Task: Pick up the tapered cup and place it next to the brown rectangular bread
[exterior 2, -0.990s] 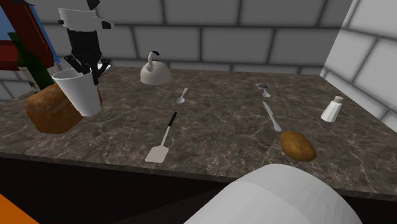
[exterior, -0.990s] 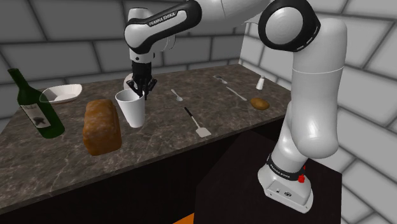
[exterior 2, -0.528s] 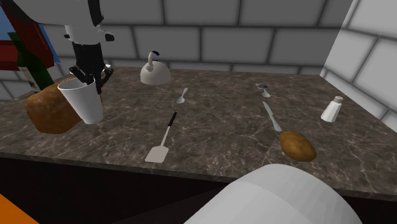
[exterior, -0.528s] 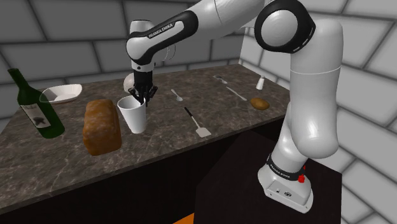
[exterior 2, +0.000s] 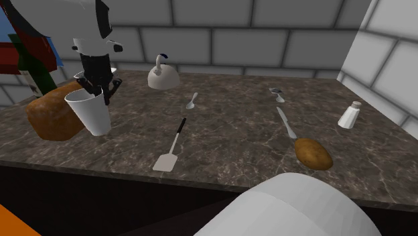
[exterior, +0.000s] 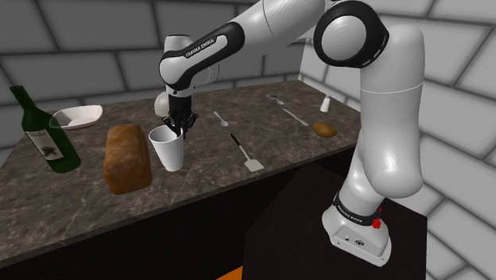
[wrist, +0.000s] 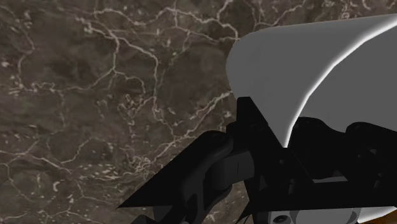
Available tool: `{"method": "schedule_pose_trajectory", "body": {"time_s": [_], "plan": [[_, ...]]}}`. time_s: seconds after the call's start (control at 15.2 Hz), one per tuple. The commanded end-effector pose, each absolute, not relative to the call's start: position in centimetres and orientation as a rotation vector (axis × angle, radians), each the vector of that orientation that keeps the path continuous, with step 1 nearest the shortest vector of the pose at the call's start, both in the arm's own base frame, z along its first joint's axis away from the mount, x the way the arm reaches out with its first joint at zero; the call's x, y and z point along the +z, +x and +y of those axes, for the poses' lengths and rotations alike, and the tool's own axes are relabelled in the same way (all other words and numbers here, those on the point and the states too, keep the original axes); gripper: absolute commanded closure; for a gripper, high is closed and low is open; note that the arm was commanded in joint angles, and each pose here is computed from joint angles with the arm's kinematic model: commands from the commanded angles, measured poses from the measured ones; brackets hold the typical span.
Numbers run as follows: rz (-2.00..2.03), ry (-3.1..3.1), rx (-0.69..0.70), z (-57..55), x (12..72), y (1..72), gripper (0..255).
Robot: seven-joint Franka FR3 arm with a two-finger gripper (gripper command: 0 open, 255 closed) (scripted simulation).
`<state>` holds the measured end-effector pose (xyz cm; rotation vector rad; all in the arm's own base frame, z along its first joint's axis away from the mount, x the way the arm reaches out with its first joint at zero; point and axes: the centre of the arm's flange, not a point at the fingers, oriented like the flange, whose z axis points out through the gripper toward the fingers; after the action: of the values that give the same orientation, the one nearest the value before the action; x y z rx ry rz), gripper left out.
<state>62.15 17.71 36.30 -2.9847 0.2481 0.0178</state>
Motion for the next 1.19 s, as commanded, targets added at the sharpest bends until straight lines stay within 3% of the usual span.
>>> {"method": "schedule_pose_trajectory", "body": {"time_s": [0.0, 0.13, 0.2, 1.12], "plan": [[0.248, -2.984, 0.017, 17.7, 36.3, 62.2, 255], [0.248, -2.984, 0.017, 17.7, 36.3, 62.2, 255], [0.248, -2.984, 0.017, 17.7, 36.3, 62.2, 0], [0.248, -2.984, 0.017, 17.0, 41.3, 62.2, 0]]}}
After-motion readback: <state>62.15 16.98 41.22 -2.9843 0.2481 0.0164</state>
